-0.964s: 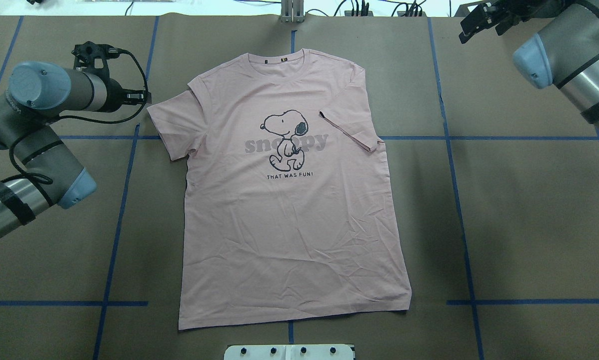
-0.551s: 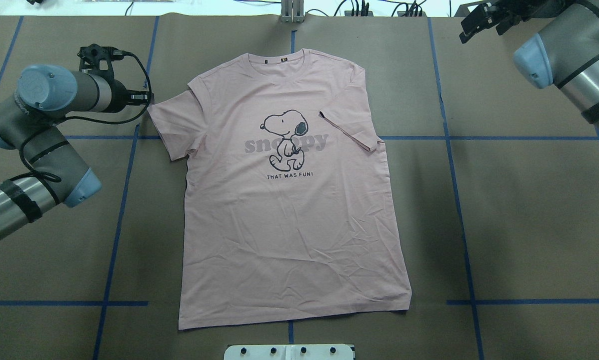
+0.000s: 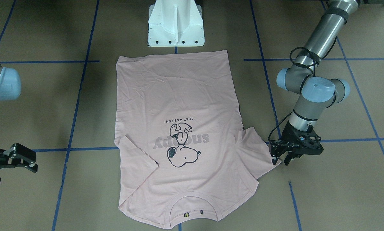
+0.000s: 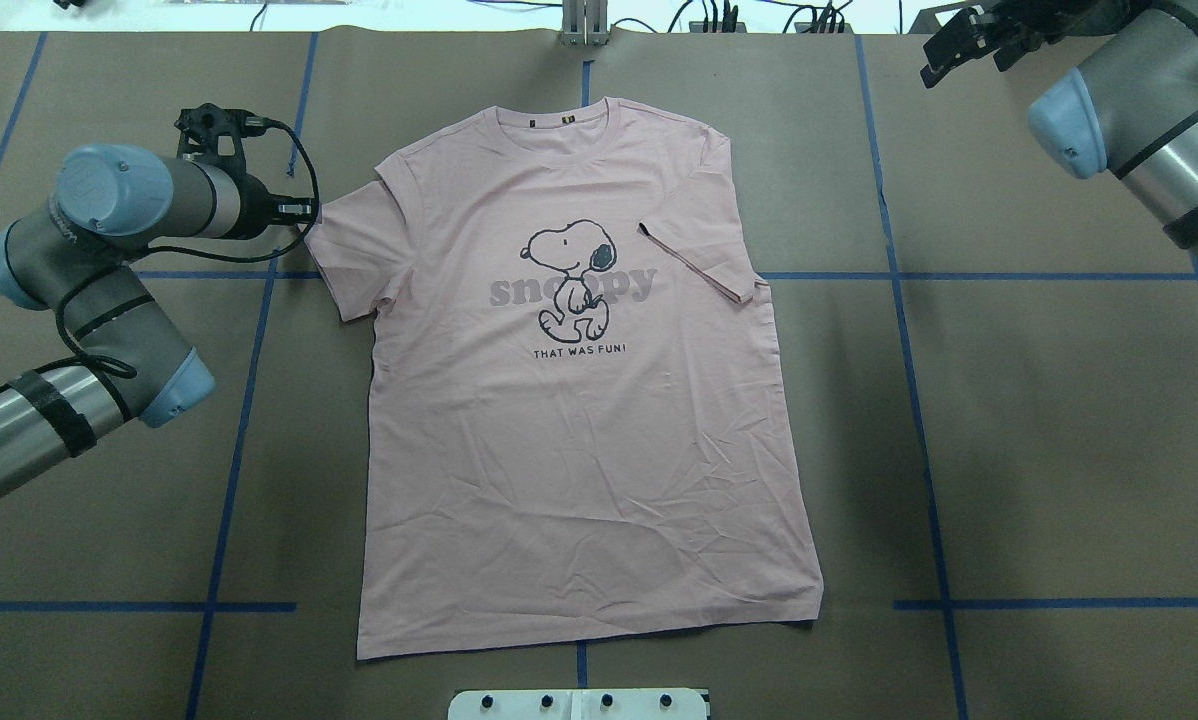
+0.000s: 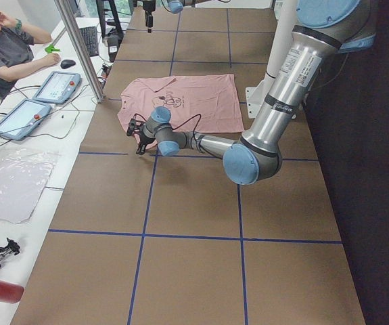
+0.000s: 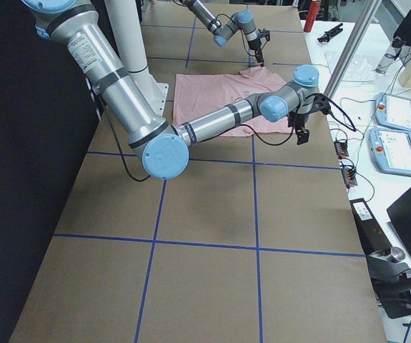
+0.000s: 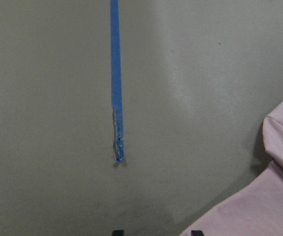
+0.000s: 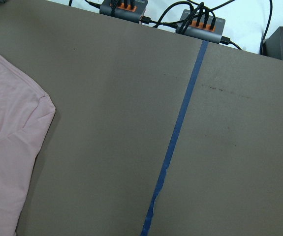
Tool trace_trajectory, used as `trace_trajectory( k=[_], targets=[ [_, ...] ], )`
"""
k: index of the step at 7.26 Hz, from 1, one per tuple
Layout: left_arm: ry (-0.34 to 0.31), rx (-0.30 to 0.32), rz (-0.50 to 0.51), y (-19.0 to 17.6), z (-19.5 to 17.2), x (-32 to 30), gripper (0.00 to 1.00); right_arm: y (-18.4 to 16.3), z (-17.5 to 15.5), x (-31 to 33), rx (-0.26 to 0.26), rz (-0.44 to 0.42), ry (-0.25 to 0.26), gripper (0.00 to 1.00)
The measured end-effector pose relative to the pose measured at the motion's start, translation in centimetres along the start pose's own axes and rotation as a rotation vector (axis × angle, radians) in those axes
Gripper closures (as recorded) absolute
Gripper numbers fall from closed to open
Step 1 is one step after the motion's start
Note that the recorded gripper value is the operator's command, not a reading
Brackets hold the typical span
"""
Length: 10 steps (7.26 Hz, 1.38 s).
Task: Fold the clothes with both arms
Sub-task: 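Move the left gripper to the sleeve nearest it, then grasp that sleeve with the left gripper and fold it onto the body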
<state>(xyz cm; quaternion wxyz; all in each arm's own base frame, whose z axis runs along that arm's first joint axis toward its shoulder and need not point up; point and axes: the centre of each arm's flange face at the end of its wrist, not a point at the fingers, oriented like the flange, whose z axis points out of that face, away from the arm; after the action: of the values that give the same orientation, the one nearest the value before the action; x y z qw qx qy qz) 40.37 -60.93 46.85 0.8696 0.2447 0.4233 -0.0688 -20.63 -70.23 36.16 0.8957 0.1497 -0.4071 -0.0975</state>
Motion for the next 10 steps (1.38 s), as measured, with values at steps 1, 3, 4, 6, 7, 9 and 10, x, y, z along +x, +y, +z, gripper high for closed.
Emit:
trace_trajectory(
  k=[1, 3, 4, 6, 7, 9, 10],
  targets=[
    [0.004, -0.003, 0.003, 0.2, 0.1, 0.3, 1.0, 0.0, 0.0, 0.0, 0.0, 0.0, 0.001, 0.0],
    [0.01, -0.005, 0.008, 0.4, 0.0, 0.5, 1.0, 0.1, 0.1, 0.1, -0.001, 0.002, 0.002, 0.0],
    [0.018, -0.003, 0.013, 0.3, -0.4, 0.9, 1.0, 0.0, 0.0, 0.1, -0.001, 0.002, 0.002, 0.0],
    [0.03, 0.0, 0.021, -0.3, -1.9, 2.6, 1.0, 0.0, 0.0, 0.0, 0.0, 0.001, 0.002, 0.0],
    [0.01, -0.014, 0.017, -1.1, -2.8, 4.4, 1.0, 0.0, 0.0, 0.0, 0.0, 0.001, 0.002, 0.0],
    [-0.066, -0.066, -0.003, -4.2, -4.9, 10.9, 1.0, 0.0, 0.0, 0.0, -0.001, 0.002, 0.002, 0.0],
    [-0.103, -0.094, -0.016, -5.7, -5.7, 14.3, 1.0, 0.0, 0.1, -0.1, -0.001, 0.002, 0.002, 0.0]
  ],
)
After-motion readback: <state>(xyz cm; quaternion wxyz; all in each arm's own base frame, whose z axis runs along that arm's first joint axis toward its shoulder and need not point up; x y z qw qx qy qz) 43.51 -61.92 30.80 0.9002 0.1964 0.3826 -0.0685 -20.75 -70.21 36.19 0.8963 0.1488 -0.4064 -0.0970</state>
